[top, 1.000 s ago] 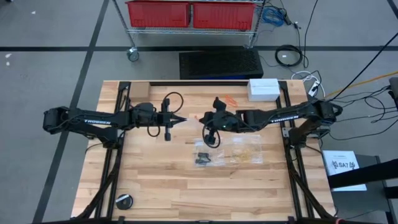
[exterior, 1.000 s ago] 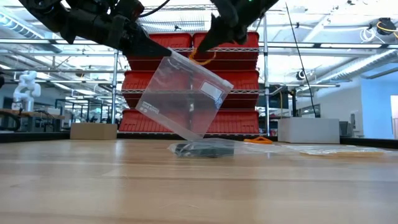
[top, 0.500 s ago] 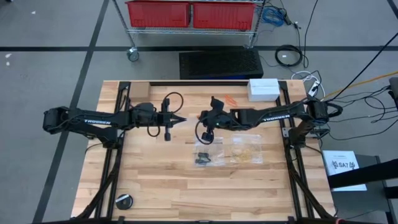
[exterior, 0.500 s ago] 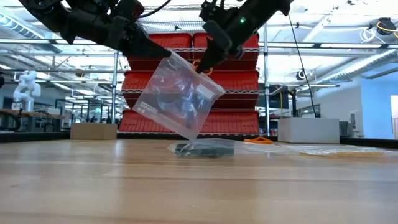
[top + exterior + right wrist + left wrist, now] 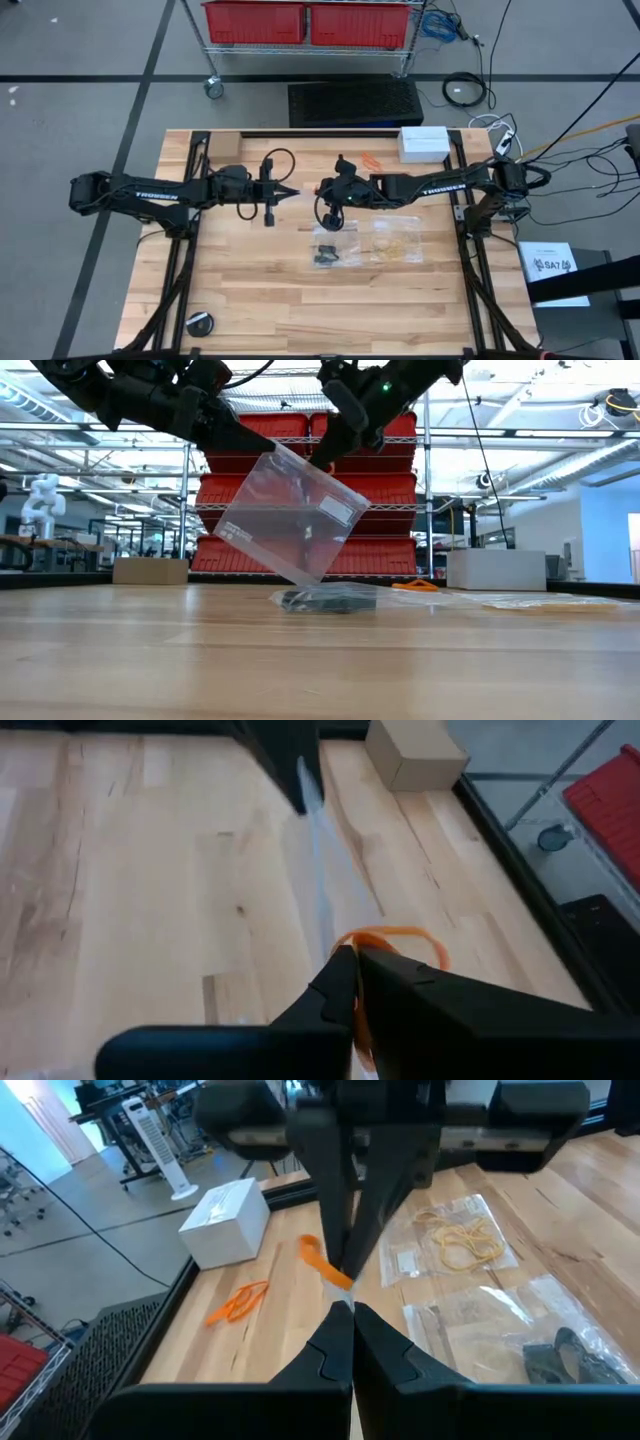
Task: Sort rubber bands
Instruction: Put the orange rubber band into the open transparent zip bag
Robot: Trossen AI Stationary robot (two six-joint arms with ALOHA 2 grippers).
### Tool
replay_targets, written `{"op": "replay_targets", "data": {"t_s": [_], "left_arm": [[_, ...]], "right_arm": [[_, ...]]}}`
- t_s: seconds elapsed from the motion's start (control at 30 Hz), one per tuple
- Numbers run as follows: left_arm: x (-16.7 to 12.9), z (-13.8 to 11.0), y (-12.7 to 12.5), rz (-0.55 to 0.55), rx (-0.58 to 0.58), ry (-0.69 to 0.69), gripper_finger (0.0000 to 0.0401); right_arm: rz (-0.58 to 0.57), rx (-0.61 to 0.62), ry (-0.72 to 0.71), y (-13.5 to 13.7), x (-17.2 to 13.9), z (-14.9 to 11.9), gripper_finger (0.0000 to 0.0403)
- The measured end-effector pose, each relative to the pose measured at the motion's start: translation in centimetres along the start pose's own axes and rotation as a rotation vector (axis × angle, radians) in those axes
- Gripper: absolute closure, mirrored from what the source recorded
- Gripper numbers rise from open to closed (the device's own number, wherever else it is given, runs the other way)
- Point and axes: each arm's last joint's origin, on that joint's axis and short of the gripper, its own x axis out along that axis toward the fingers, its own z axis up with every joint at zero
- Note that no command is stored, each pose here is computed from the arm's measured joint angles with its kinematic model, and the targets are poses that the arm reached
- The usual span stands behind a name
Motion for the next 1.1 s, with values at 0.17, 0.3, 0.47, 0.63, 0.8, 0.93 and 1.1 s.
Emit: {"op": "replay_targets", "data": {"t_s": [0.17, 0.3, 0.47, 0.63, 0.8, 0.93, 1.1], "left_arm": [[0.0, 0.1, 0.0, 0.003, 0.0, -0.01, 0.0401], [0.0, 0.1, 0.0, 0.003, 0.0, -0.009, 0.0401], [0.0, 0.1, 0.0, 0.003, 0.0, -0.009, 0.0401], [0.0, 0.1, 0.0, 0.003, -0.008, -0.009, 0.0401], [0.0, 0.1, 0.0, 0.001, -0.01, -0.005, 0.0401], [0.0, 0.0, 0.0, 0.001, -0.01, -0.005, 0.0401], [0.0, 0.1, 0.0, 0.002, -0.01, -0.005, 0.0401]], "right_arm": [[0.016, 0.052, 0.002, -0.6, 0.4, 0.0, 0.0396], [0.025, 0.054, 0.009, -0.6, 0.4, -0.1, 0.0366], [0.093, 0.054, 0.011, -0.4, 0.2, 0.3, 0.0306], [0.099, 0.059, -0.017, -0.5, -0.3, 1.7, 0.0263], [0.092, 0.06, -0.016, -0.6, -0.5, 2.1, 0.0256], [0.057, 0.079, 0.047, -0.8, -0.5, 1.5, 0.0264], [0.044, 0.056, 0.063, -0.2, -0.7, 1.3, 0.0284]]}}
